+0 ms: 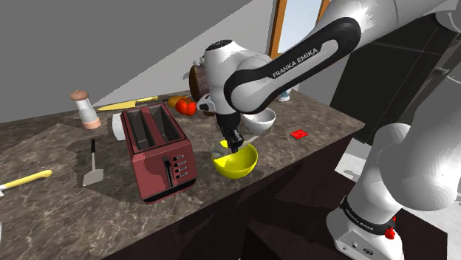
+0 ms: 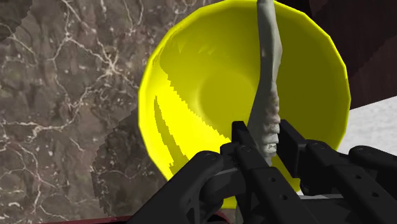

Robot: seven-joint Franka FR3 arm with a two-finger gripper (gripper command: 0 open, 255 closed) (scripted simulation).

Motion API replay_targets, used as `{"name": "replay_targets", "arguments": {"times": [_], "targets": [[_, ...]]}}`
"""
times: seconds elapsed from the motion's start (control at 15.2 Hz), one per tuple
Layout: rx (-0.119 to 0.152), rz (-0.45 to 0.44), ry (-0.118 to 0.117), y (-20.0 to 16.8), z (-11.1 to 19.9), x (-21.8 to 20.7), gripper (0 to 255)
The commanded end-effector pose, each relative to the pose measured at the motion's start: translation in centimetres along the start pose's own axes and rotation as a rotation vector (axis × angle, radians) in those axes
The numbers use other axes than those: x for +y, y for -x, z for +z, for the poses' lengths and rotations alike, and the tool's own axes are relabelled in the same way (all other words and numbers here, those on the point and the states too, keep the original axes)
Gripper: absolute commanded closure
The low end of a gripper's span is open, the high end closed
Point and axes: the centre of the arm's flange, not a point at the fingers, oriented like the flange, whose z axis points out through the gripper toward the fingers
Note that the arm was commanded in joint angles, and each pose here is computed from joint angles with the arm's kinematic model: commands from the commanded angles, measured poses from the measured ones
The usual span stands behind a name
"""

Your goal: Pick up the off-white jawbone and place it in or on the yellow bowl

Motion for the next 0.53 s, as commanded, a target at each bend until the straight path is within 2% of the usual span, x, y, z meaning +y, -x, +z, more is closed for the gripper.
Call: {"name": "replay_targets", "arguments": {"times": [0.0,0.4,0.46], "targets": [[0.0,0.0,0.0,-0.04,0.36,-0.07,255],[0.0,0.0,0.0,-0.04,0.36,-0.07,255],[0.0,0.0,0.0,-0.04,0.36,-0.07,0]]}}
